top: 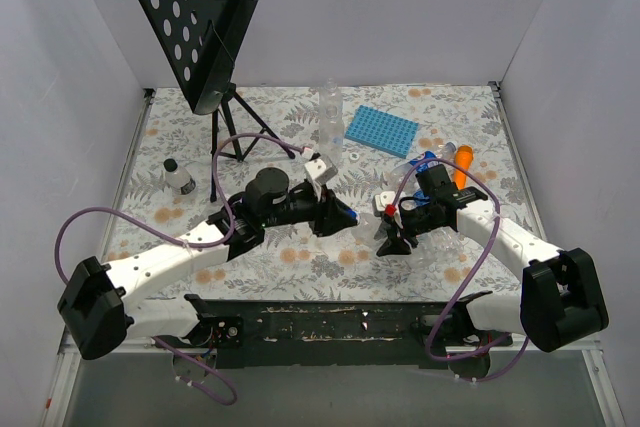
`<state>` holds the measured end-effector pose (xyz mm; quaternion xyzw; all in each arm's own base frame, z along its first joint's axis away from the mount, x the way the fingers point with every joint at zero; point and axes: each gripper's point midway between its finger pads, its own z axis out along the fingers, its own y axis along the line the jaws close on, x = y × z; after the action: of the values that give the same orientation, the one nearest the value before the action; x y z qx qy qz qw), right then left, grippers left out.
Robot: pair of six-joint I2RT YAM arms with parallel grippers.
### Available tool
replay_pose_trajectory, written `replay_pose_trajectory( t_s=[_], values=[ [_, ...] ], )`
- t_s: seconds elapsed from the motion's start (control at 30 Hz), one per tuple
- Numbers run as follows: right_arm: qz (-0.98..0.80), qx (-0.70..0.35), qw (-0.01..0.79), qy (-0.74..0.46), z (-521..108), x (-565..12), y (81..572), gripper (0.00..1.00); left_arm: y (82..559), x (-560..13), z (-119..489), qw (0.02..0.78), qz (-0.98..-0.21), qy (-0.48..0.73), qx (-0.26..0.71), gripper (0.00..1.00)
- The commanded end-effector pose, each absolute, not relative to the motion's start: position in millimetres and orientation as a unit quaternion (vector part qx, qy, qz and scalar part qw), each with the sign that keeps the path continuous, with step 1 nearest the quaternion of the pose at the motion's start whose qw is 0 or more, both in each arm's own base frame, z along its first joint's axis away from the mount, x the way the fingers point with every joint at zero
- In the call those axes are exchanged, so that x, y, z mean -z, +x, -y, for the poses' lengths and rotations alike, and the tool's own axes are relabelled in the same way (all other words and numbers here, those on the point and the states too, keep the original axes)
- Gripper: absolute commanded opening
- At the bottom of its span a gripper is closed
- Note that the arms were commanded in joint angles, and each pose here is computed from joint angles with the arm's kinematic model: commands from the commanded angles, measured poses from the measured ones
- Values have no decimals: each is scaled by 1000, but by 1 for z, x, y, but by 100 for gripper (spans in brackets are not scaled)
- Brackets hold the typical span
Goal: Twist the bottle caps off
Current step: Unscrew the bottle cap from the plastic bottle.
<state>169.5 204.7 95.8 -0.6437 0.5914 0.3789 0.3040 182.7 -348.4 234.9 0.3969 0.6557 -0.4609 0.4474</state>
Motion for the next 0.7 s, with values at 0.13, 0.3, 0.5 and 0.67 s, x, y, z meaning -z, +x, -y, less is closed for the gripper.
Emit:
replay_pose_trajectory(
  t_s=[0.13, 0.3, 0.5, 0.67],
  values=[
    [-578, -385, 312, -648, -209, -101, 169, 6, 208, -262, 338, 257, -840, -49, 476, 0],
    [-581, -381, 310, -649, -208, -100, 170, 6, 209, -250, 342, 247, -850, -65, 461, 0],
    [-583, -383, 308, -648, -208, -99, 170, 6, 214, -251, 336, 269, -847, -69, 453, 0],
    [-581, -383, 309, -648, -208, -100, 169, 6, 216, -255, 330, 286, -843, -69, 451, 39]
  ],
)
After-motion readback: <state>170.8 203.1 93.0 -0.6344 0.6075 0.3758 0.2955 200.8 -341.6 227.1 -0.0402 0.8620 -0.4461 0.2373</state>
